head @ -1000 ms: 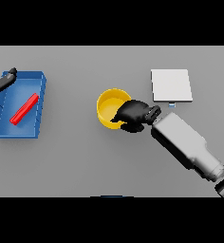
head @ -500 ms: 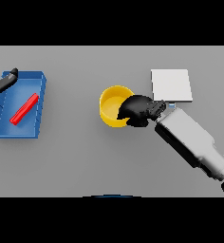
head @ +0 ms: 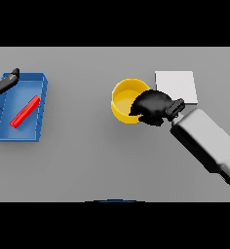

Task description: Pick up the red beaker and tilt it to pour out 1 green nut into yellow bowl. Pick up the yellow bowl and place it on the metallic measuring scale.

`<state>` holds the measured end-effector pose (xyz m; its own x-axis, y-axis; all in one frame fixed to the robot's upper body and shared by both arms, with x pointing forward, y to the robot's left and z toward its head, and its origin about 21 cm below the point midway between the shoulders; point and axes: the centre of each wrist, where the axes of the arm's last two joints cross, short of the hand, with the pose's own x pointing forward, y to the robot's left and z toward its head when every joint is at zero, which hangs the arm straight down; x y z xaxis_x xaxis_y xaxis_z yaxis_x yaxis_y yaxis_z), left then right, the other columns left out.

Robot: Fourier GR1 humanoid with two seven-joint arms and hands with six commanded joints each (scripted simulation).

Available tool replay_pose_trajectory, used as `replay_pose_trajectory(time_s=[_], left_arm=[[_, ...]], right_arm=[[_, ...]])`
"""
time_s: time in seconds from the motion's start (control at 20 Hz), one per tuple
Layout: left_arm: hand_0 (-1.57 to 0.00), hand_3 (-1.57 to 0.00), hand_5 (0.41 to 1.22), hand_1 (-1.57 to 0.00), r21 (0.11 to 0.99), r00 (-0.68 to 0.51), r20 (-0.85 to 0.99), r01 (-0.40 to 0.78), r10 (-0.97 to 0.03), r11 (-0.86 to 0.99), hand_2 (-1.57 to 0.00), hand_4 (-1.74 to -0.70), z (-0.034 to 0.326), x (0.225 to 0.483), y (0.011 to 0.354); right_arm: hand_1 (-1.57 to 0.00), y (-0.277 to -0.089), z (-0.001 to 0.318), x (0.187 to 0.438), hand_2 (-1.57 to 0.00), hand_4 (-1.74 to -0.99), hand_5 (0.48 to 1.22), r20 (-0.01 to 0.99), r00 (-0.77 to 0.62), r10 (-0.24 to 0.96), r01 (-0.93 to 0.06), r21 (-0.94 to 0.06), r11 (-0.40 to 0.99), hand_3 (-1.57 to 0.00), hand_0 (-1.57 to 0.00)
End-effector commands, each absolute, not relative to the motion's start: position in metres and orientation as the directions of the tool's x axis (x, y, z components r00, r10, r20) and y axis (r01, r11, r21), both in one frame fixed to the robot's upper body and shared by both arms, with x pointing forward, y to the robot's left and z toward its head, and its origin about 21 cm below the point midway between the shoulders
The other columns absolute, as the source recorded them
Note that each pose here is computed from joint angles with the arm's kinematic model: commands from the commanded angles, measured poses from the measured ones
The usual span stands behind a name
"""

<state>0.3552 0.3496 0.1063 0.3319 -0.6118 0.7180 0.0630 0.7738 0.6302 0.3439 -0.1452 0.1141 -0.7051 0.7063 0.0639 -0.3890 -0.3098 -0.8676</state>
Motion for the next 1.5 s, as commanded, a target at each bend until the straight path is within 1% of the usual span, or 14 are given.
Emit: replay_pose_trajectory(time_s=[0.0, 0.15, 0.2, 0.3, 0.55, 0.7, 0.8, 0.9, 1.0, 1.1, 1.15, 1.3, 1.4, 1.45], left_arm=[[0.00, 0.00, 0.704, 0.00, 0.629, 0.331, 0.720, 0.060, -0.610, 0.775, 0.00, -0.80, 0.108, 0.355, 0.351], [0.00, 0.00, 0.717, 0.00, 0.614, 0.343, 0.729, 0.058, -0.593, 0.787, 0.00, -0.82, 0.112, 0.350, 0.354], [0.00, 0.00, 0.723, 0.00, 0.613, 0.351, 0.727, 0.054, -0.589, 0.789, 0.00, -0.83, 0.113, 0.351, 0.352], [0.00, 0.00, 0.733, 0.00, 0.614, 0.357, 0.724, 0.056, -0.590, 0.788, 0.00, -0.83, 0.112, 0.350, 0.352], [0.00, 0.00, 0.754, 0.00, 0.608, 0.371, 0.726, 0.048, -0.579, 0.792, 0.00, -0.85, 0.114, 0.348, 0.351], [0.00, 0.00, 0.761, 0.00, 0.608, 0.378, 0.725, 0.042, -0.576, 0.793, 0.00, -0.85, 0.116, 0.345, 0.353], [0.00, 0.00, 0.768, 0.00, 0.601, 0.383, 0.726, 0.049, -0.571, 0.798, 0.00, -0.86, 0.117, 0.343, 0.347], [0.00, 0.00, 0.779, 0.00, 0.606, 0.394, 0.720, 0.045, -0.572, 0.794, 0.00, -0.86, 0.116, 0.344, 0.346], [0.00, 0.00, 0.789, 0.00, 0.610, 0.399, 0.714, 0.048, -0.575, 0.791, 0.00, -0.86, 0.114, 0.348, 0.344], [0.00, 0.00, 0.802, 0.00, 0.620, 0.393, 0.709, 0.049, -0.586, 0.783, 0.00, -0.86, 0.114, 0.348, 0.342], [0.00, 0.00, 0.804, 0.00, 0.621, 0.391, 0.709, 0.049, -0.587, 0.783, 0.00, -0.86, 0.117, 0.347, 0.342], [0.00, 0.00, 0.807, 0.00, 0.620, 0.412, 0.702, 0.049, -0.581, 0.783, 0.00, -0.85, 0.117, 0.348, 0.345], [0.00, 0.00, 0.799, 0.00, 0.620, 0.412, 0.702, 0.048, -0.581, 0.783, 0.00, -0.85, 0.115, 0.348, 0.345], [0.00, 0.00, 0.796, 0.00, 0.623, 0.399, 0.704, 0.051, -0.587, 0.781, 0.00, -0.85, 0.119, 0.346, 0.346]], right_arm=[[-1.57, -0.150, 0.118, 0.346, -1.52, -1.740, 1.219, 0.064, -0.688, 0.723, -0.388, -0.874, -0.292, -1.18, -1.52], [-1.57, -0.169, 0.131, 0.356, -1.49, -1.740, 1.220, 0.026, -0.639, 0.768, -0.362, -0.892, -0.271, -1.18, -1.54], [-1.57, -0.177, 0.133, 0.361, -1.50, -1.741, 1.220, 0.018, -0.629, 0.777, -0.348, -0.901, -0.261, -1.17, -1.55], [-1.57, -0.187, 0.139, 0.372, -1.53, -1.741, 1.221, 0.003, -0.594, 0.804, -0.320, -0.918, -0.233, -1.16, -1.56], [-1.57, -0.220, 0.138, 0.396, -1.55, -1.741, 1.221, -0.015, -0.502, 0.865, -0.302, -0.934, -0.191, -1.16, -1.57], [-1.57, -0.231, 0.128, 0.405, -1.55, -1.741, 1.221, -0.003, -0.460, 0.888, -0.310, -0.937, -0.164, -1.15, -1.57], [-1.57, -0.239, 0.122, 0.410, -1.53, -1.741, 1.221, -0.003, -0.426, 0.905, -0.320, -0.935, -0.153, -1.16, -1.57], [-1.57, -0.246, 0.113, 0.415, -1.50, -1.741, 1.221, 0.005, -0.401, 0.916, -0.335, -0.932, -0.142, -1.18, -1.57], [-1.57, -0.253, 0.108, 0.419, -1.45, -1.741, 1.221, 0.012, -0.377, 0.926, -0.340, -0.932, -0.126, -1.24, -1.57], [-1.57, -0.255, 0.098, 0.422, -1.41, -1.741, 1.221, 0.025, -0.360, 0.933, -0.360, -0.926, -0.114, -1.32, -1.57], [-1.57, -0.259, 0.095, 0.423, -1.40, -1.741, 1.221, 0.035, -0.355, 0.934, -0.366, -0.925, -0.105, -1.34, -1.57], [-1.57, -0.262, 0.088, 0.423, -1.38, -1.741, 1.221, 0.045, -0.343, 0.938, -0.387, -0.917, -0.098, -1.38, -1.57], [-1.57, -0.260, 0.083, 0.422, -1.38, -1.741, 1.221, 0.042, -0.343, 0.938, -0.392, -0.914, -0.102, -1.40, -1.57], [-1.57, -0.263, 0.083, 0.422, -1.38, -1.741, 1.221, 0.043, -0.339, 0.940, -0.400, -0.911, -0.102, -1.42, -1.57]])
